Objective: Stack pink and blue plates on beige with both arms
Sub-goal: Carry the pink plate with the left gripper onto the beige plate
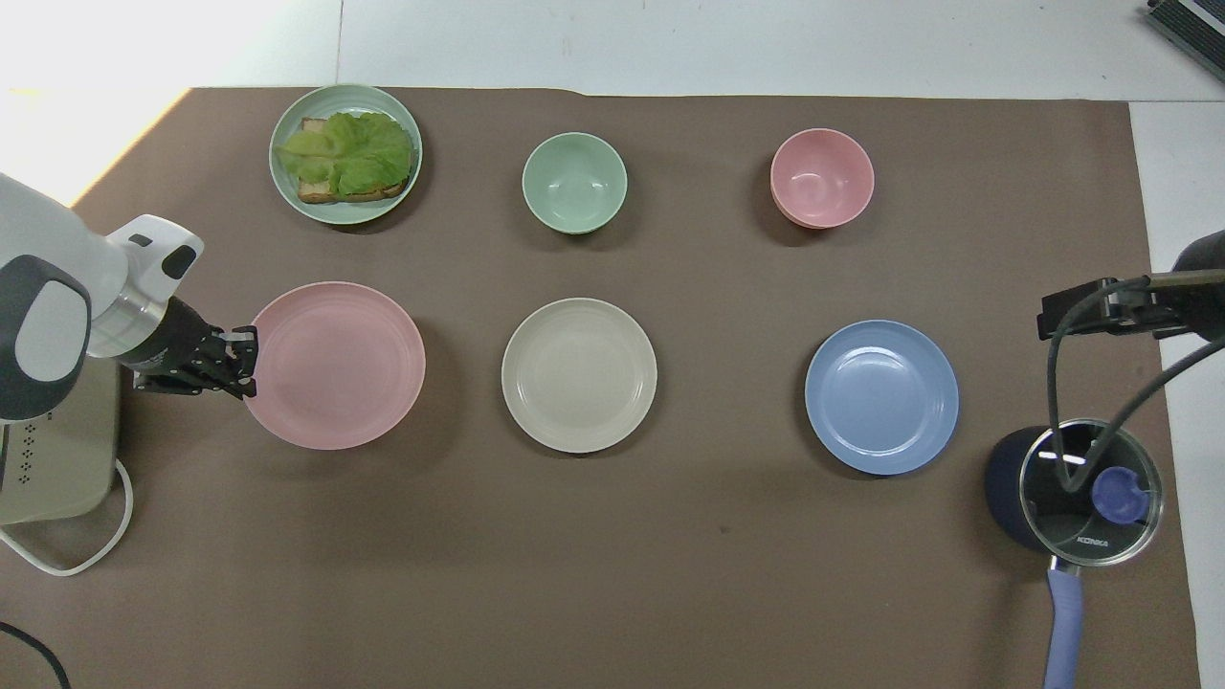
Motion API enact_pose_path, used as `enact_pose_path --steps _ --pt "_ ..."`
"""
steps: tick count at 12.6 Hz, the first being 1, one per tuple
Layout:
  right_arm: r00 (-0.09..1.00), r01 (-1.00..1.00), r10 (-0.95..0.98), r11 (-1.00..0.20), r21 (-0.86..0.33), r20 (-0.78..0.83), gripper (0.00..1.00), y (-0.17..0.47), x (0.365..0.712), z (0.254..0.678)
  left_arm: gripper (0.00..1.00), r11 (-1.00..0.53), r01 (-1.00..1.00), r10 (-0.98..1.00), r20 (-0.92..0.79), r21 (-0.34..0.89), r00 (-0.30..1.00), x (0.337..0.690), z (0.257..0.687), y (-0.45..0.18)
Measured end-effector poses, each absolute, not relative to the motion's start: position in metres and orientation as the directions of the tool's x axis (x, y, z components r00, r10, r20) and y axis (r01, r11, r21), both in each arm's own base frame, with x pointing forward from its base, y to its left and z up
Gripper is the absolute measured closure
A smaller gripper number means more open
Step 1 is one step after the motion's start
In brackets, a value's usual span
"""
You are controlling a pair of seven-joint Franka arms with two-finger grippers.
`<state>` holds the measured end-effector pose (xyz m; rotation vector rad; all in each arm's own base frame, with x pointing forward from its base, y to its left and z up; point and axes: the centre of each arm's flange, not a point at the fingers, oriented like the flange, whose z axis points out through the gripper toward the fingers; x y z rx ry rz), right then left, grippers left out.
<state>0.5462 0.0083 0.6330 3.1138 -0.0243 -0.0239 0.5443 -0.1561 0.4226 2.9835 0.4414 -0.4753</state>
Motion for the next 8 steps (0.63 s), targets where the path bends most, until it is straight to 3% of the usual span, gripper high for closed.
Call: enact_pose_path --steps 3,6,8 --pt "1.0 -0.016 -0.016 -0.999 0.028 -0.015 0.0 0.008 0.546 0.633 0.96 -0.966 0.245 0.215 -0.28 0.077 0.935 0.521 0.413 -0.236" --pt "1.0 -0.017 -0.017 -0.999 0.028 -0.015 0.0 0.007 0.546 0.633 0.96 -0.97 0.212 0.183 -0.219 0.118 0.958 0.507 0.374 -0.276" --pt "1.0 -0.018 -0.018 -0.999 0.028 -0.015 0.0 0.007 0.546 0.633 0.75 -0.966 0.223 0.192 -0.217 0.129 0.957 0.507 0.364 -0.279"
